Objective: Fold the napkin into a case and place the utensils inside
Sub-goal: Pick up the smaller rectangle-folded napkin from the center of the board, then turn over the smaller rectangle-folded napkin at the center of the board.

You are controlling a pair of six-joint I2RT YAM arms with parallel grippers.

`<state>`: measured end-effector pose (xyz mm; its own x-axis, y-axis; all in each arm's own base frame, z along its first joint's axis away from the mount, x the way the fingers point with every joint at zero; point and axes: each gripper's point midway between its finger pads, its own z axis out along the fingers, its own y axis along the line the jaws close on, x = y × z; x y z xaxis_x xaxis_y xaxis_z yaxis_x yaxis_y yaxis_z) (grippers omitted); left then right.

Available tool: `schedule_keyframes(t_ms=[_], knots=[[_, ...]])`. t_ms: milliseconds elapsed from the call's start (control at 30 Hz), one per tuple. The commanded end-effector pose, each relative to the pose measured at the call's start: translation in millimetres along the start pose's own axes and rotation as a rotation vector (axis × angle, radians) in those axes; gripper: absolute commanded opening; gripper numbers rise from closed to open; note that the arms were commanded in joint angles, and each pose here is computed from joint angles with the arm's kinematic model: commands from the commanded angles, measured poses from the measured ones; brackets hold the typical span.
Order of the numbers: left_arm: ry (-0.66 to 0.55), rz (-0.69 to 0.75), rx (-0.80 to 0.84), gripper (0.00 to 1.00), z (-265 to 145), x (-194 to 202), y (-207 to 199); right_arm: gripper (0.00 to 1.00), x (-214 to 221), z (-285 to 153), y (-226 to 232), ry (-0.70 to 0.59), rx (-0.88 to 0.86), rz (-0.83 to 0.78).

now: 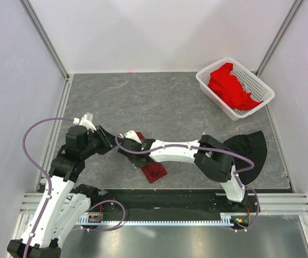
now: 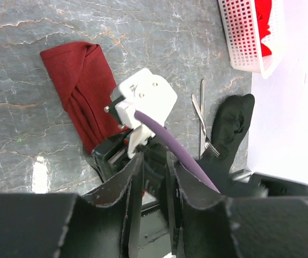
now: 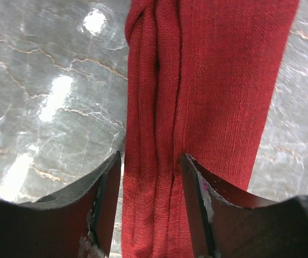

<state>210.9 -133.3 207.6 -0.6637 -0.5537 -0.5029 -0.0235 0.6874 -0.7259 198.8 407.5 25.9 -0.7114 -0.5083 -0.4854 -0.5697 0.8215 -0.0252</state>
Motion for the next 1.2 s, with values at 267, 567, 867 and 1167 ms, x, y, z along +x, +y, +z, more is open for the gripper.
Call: schedule_keyframes(t_ms=[267, 567, 867, 1167], knots=[[-0.132, -0.016, -0.117, 0.33, -25.7, -26.1, 4.8, 0.3, 19.7, 9.3, -11.7, -0.053, 0.255, -0.029], [-0.22, 0.028, -0.337, 0.39, -35.2, -40.9, 45.1, 0.0, -9.2, -23.6, -5.0, -0.14, 0.17, -0.01], [-0.31, 0.037, -0.418, 0.4, -50.3, -56.0, 55.9, 0.0, -29.9, -61.3, 13.6, -0.167, -0.187, 0.113], [-0.219, 0.063, -0.405, 0.39, -31.8, -46.1, 55.8, 0.0, -36.7, -71.2, 37.9, -0.12, -0.644, 0.246]])
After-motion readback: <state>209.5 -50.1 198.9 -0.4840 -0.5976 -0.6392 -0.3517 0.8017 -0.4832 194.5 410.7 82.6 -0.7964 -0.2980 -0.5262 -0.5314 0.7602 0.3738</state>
